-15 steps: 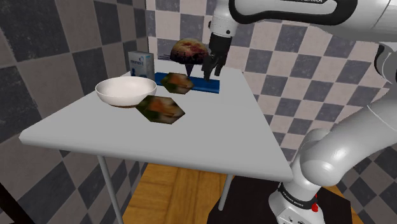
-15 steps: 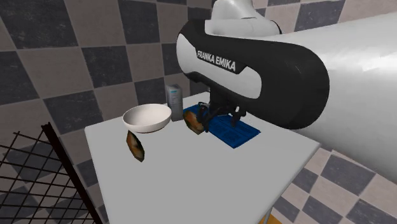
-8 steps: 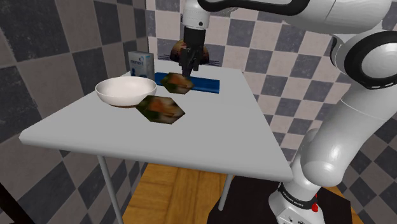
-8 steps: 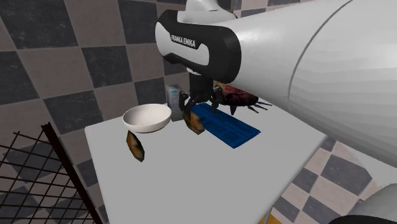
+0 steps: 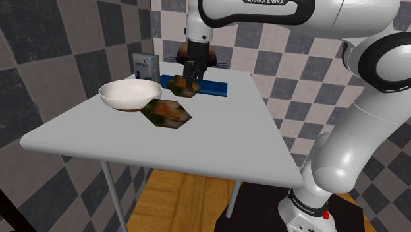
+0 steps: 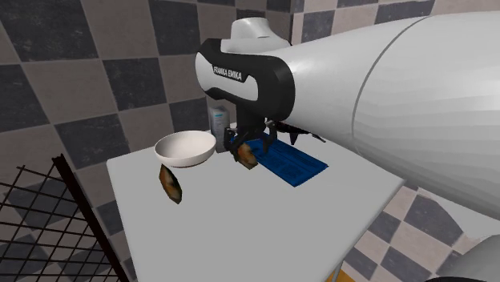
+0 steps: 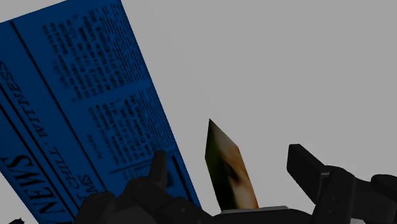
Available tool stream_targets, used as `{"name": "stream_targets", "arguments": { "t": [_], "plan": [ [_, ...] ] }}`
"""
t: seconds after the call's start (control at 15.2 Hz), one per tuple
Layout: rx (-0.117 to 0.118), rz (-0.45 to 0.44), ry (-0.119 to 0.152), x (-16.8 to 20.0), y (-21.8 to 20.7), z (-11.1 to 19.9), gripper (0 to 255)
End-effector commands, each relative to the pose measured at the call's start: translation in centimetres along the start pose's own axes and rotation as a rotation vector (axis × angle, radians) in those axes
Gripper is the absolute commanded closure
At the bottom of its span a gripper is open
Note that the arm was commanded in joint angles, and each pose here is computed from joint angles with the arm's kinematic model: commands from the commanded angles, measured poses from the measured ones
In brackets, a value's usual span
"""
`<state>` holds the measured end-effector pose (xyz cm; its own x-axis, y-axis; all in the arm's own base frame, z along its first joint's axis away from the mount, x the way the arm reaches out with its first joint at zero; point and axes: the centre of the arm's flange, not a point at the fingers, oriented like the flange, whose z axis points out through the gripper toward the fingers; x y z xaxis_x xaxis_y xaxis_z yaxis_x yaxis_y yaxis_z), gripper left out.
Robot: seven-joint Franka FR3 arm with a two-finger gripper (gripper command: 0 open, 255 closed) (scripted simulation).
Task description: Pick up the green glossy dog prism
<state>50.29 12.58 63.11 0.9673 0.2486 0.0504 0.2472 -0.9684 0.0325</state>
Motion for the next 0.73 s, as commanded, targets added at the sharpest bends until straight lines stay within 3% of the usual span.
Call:
{"name": "stream_targets", "arguments": {
  "t": [0.0,0.07,0.66],
  "plan": [
    [0.0,0.0,0.0,-0.05,0.01,0.3,0],
    [0.0,0.0,0.0,-0.05,0.01,0.27,255],
    [0.0,0.0,0.0,-0.05,0.01,0.3,255]
  ]
}}
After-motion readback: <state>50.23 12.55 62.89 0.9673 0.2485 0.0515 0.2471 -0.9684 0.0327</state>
